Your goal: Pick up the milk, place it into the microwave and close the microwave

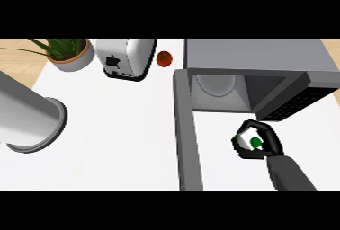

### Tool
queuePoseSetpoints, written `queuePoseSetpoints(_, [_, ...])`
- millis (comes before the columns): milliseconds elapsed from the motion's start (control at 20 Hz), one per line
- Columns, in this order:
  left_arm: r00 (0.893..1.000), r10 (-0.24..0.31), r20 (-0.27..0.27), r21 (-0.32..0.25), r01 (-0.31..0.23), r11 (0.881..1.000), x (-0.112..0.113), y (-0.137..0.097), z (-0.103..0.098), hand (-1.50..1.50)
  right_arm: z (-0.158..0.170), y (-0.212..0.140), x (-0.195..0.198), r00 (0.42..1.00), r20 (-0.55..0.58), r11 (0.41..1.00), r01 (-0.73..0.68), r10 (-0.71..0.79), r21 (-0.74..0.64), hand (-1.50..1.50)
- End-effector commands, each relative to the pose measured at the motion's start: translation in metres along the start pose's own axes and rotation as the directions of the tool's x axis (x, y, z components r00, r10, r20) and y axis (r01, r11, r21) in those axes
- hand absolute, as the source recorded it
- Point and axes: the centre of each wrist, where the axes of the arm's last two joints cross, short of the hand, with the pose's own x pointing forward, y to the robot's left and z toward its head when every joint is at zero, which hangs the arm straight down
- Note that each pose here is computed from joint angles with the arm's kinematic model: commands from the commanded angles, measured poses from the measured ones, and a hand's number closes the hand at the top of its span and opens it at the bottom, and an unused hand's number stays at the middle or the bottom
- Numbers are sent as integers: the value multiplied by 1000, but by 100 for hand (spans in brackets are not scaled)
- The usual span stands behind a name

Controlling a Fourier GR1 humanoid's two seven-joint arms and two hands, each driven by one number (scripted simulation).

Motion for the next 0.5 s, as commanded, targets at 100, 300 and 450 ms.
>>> queuePoseSetpoints(100, [999, 28, 46, -10, -28, 1000, 18, -14, 8, -150, -16, 31, 4, 994, 61, 992, 99, -94, -72, 150])
queuePoseSetpoints(300, [999, 37, 28, -41, -35, 999, 31, -22, -6, -150, -45, 35, 18, 991, 122, 995, 56, -45, -86, 150])
queuePoseSetpoints(450, [999, 21, 28, -9, -20, 1000, 28, -5, 5, -150, -57, 58, 24, 992, 125, 995, 42, -31, -93, 150])
